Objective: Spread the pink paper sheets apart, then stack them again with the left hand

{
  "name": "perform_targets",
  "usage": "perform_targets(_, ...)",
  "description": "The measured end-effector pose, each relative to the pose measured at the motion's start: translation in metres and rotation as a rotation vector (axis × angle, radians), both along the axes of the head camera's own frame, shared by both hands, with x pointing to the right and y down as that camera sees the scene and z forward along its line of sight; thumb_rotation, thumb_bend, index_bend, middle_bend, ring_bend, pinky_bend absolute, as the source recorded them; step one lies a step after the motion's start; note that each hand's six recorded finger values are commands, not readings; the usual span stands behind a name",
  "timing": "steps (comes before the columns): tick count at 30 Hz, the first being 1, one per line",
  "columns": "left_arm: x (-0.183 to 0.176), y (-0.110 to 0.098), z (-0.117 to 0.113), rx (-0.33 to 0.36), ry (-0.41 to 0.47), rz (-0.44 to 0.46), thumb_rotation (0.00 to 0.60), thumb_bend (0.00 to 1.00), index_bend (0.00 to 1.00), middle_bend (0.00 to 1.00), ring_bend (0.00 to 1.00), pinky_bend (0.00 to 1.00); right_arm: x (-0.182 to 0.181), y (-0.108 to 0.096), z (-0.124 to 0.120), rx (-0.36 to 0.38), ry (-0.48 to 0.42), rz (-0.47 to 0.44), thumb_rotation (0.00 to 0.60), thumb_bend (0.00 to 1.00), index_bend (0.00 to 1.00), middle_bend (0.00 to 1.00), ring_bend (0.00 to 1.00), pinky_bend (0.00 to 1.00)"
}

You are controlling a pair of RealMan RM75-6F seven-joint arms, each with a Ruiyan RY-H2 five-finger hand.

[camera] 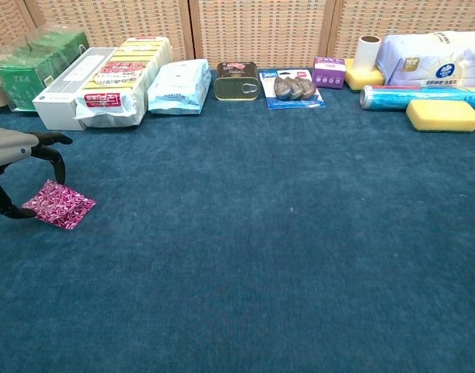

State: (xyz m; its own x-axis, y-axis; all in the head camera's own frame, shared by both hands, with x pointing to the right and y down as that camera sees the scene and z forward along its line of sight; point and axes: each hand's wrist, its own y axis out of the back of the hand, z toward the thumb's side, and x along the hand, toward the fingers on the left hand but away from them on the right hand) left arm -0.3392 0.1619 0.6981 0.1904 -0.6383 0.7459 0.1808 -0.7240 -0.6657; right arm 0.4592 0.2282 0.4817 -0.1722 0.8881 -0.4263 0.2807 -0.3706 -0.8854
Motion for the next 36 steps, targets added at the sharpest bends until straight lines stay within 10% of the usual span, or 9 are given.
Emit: perform_targets(36,0.0079,-0.0038,0.0045,-0.031,-0.062,-0.031,0.6,0.22,0.45,0.0,0.0,0.14,0.0022,0.0007,-0.0026,0.006,-0.008,0.006,0.6,0.0,0.07,0.0,0.0,0.0)
